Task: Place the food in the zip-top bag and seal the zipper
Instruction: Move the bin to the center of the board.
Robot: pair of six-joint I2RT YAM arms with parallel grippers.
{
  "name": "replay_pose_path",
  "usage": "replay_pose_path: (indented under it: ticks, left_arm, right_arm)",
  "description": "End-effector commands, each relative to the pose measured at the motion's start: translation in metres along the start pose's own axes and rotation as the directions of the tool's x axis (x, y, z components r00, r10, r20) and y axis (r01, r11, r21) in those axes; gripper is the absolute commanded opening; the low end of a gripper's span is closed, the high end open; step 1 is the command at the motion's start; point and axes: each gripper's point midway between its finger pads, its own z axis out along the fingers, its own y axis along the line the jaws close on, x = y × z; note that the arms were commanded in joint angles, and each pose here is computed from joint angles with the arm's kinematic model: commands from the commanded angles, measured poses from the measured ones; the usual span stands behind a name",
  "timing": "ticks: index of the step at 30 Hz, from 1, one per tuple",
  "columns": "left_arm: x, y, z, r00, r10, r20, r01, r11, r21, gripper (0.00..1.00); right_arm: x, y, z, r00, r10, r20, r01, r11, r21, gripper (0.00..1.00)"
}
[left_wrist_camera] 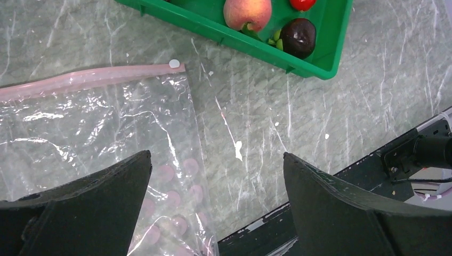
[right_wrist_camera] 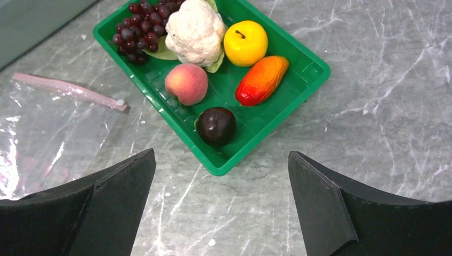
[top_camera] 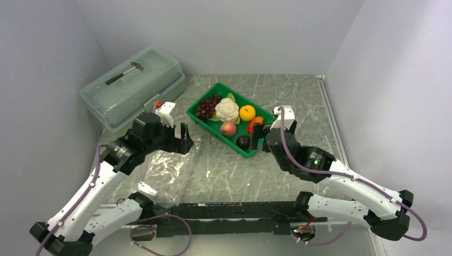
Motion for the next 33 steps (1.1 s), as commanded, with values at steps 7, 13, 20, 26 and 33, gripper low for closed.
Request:
replay_pose_path:
  ticks: [7, 13, 20, 26, 33]
  left_arm:
    - [-0.005, 0.002, -0.014, 0.998, 0.034, 0.049, -0.033, 0.999, -0.007, 0.99]
    - [-0.004, 0.004, -0.017, 0.998, 0.031, 0.054, -0.031, 0.999, -0.014, 0.99]
    - [-0.008, 0.004, -0.023, 0.996, 0.028, 0.084, -0.027, 1.0, -0.017, 0.99]
    - [-0.007, 0.003, -0.029, 0.994, 0.024, 0.103, -0.023, 1.0, -0.006, 0.99]
    - [-0.006, 0.002, -0.031, 0.994, 0.019, 0.106, -0.019, 1.0, 0.001, 0.99]
  right_arm:
    - [-0.015, -0.006, -0.008, 0.997, 0.073, 0.011, -0.073, 0.996, 0.045, 1.0]
    - [-0.004, -0.002, -0.006, 0.998, 0.052, -0.045, -0.05, 0.998, 0.045, 1.0]
    - [0.011, 0.006, 0.006, 0.99, 0.02, -0.137, -0.008, 0.996, 0.087, 0.99]
    - [0.031, 0.001, 0.028, 0.976, 0.03, -0.218, 0.001, 0.99, 0.143, 0.99]
    - [0.057, -0.019, 0.054, 0.944, 0.147, -0.295, -0.072, 0.965, 0.252, 0.99]
